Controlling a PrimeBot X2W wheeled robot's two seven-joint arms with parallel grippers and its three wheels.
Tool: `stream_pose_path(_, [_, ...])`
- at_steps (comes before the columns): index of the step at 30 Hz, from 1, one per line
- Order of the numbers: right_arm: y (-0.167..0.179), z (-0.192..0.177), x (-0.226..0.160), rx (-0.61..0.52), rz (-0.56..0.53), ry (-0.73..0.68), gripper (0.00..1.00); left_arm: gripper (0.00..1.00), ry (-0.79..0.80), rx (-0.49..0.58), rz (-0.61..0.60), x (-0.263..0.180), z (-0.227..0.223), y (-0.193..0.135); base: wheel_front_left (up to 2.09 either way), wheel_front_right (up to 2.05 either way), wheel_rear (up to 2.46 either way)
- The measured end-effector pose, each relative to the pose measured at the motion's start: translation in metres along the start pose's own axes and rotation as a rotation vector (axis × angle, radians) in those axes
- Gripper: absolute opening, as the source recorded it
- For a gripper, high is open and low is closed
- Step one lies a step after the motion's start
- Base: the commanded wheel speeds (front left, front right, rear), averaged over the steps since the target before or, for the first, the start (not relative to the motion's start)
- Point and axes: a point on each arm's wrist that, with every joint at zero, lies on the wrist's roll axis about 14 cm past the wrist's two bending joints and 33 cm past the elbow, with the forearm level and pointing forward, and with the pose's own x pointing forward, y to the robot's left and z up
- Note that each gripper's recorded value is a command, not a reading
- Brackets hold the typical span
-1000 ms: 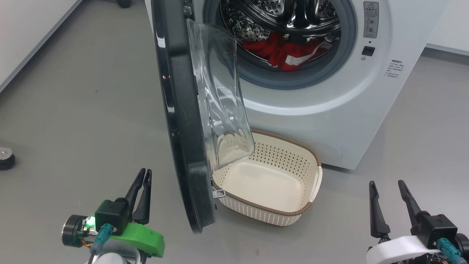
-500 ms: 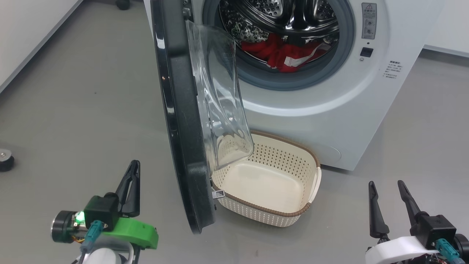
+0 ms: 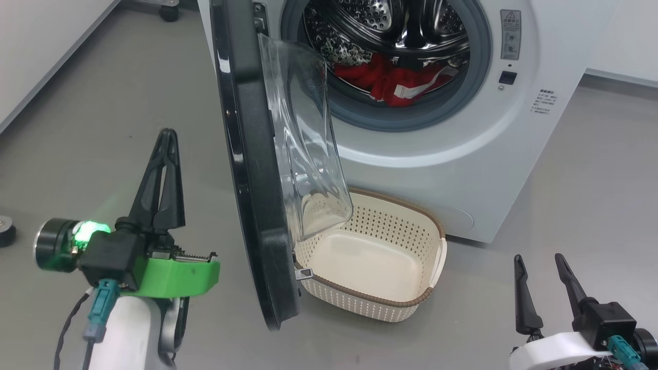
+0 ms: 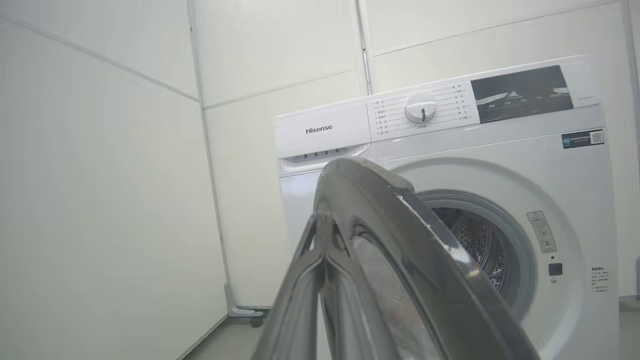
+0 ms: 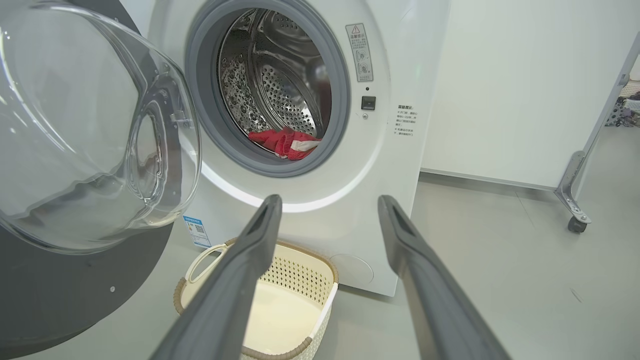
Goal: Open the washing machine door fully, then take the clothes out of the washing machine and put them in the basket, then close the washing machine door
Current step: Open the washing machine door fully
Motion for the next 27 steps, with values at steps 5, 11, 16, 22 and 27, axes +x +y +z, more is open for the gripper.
stream_pose_path(5, [0.001,0.0,-0.002,0.004,0.002,-0.001,1.0,0.0,-0.101,-0.01,-0.097,0.006,0.031,-0.029,0.0,0.0,0.0])
stream_pose_path(11, [-0.001,-0.001,-0.006,-0.002,-0.005,0.002,1.0,0.0,-0.146,-0.075,-0.273,-0.002,0.047,-0.079,0.0,0.0,0.0])
stream_pose_path(16, [-0.002,-0.001,-0.008,-0.002,-0.009,0.005,1.0,0.0,-0.041,-0.165,-0.409,-0.024,0.032,-0.117,0.0,0.0,0.0])
stream_pose_path(22, [-0.002,-0.003,-0.009,-0.007,-0.008,0.009,1.0,0.0,0.141,-0.282,-0.511,-0.057,0.008,-0.152,0.0,0.0,0.0])
stream_pose_path(27, [-0.001,-0.004,-0.008,-0.006,-0.006,0.012,1.0,0.0,0.275,-0.344,-0.564,-0.081,-0.008,-0.172,0.0,0.0,0.0])
